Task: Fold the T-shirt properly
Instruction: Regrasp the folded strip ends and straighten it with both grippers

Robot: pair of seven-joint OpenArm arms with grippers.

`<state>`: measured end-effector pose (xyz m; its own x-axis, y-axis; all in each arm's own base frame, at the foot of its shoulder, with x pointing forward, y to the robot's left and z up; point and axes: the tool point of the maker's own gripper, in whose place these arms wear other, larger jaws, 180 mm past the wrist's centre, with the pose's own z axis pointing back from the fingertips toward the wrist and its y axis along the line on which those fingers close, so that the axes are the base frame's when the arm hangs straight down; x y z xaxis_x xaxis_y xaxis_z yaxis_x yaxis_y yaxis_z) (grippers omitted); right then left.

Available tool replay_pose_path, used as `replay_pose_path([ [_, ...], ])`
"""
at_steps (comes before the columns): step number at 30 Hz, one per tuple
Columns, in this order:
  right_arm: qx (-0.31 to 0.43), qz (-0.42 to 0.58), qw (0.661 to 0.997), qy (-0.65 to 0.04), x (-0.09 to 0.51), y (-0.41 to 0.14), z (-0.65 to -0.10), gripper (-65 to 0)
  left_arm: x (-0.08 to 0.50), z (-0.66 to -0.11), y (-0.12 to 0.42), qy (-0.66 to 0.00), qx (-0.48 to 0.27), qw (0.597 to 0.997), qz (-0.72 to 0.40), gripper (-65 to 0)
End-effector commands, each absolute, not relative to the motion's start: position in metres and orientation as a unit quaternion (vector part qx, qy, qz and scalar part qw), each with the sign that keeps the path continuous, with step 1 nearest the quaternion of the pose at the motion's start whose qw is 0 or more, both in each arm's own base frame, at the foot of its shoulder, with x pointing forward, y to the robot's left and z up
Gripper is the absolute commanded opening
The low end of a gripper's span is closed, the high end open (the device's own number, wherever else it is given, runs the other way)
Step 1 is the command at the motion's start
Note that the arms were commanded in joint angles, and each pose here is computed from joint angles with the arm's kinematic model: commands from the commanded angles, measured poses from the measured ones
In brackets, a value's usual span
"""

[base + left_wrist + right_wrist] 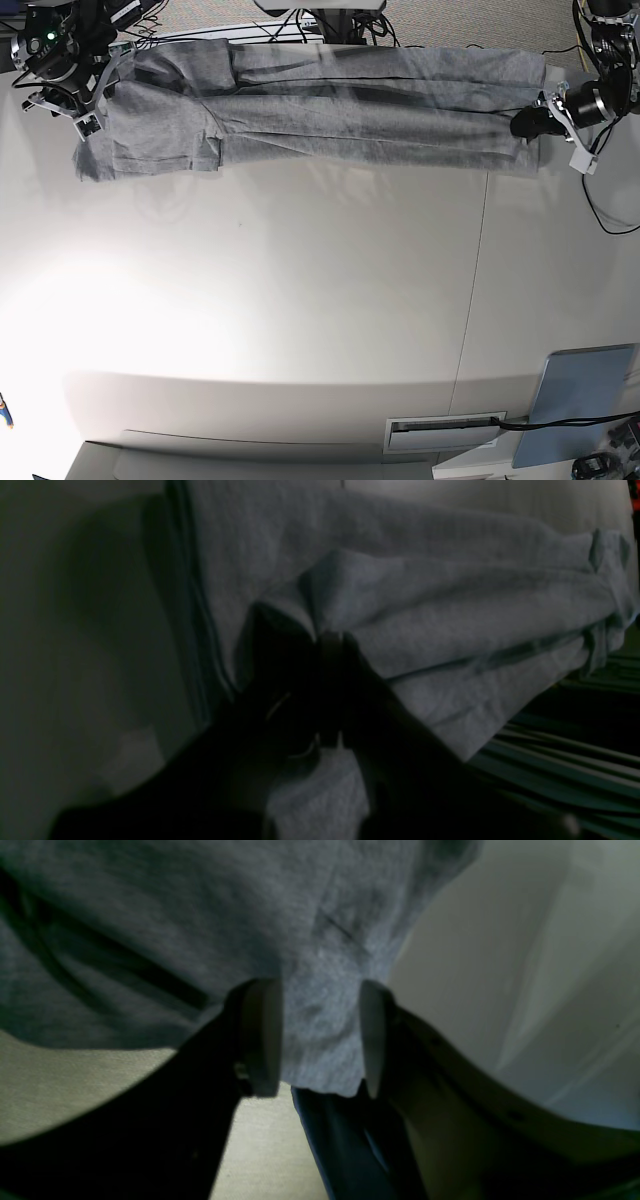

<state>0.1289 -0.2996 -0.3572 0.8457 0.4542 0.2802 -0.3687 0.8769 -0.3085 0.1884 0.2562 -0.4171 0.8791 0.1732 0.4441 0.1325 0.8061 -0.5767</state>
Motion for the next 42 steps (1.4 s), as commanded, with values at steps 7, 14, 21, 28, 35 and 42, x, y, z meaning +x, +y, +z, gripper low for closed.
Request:
replay_pose_path([
  [7, -0.141, 0.207, 0.947, -0.202, 0.141, -0.304, -0.343, -39.0, 0.194, -0.408, 0.265, -0.254, -0.303, 0.918, 0.002, -51.5],
  [14, -0.144, 0.205, 0.942, -0.224, 0.155, -0.303, -0.337, -39.0, 0.189, -0.414, 0.269, -0.241, -0.287, 0.927, -0.005, -35.5],
  [21, -0.142, 0.206, 0.940, -0.232, 0.158, -0.302, -0.335, -39.0, 0.188, -0.419, 0.281, -0.239, -0.252, 0.938, -0.010, -35.5],
  [28, -0.142, 0.206, 0.940, -0.233, 0.158, -0.302, -0.335, -39.0, 0.196, -0.398, 0.321, -0.291, -0.218, 0.931, 0.037, -35.5],
  [35, -0.112, 0.201, 0.941, -0.250, 0.162, -0.291, -0.335, -39.0, 0.189, -0.399, 0.325, -0.285, -0.214, 0.933, 0.041, -35.5],
  [42, -0.110, 0.200, 0.941, -0.250, 0.162, -0.290, -0.335, -39.0, 0.195, -0.389, 0.333, -0.295, -0.206, 0.933, 0.032, -35.5],
])
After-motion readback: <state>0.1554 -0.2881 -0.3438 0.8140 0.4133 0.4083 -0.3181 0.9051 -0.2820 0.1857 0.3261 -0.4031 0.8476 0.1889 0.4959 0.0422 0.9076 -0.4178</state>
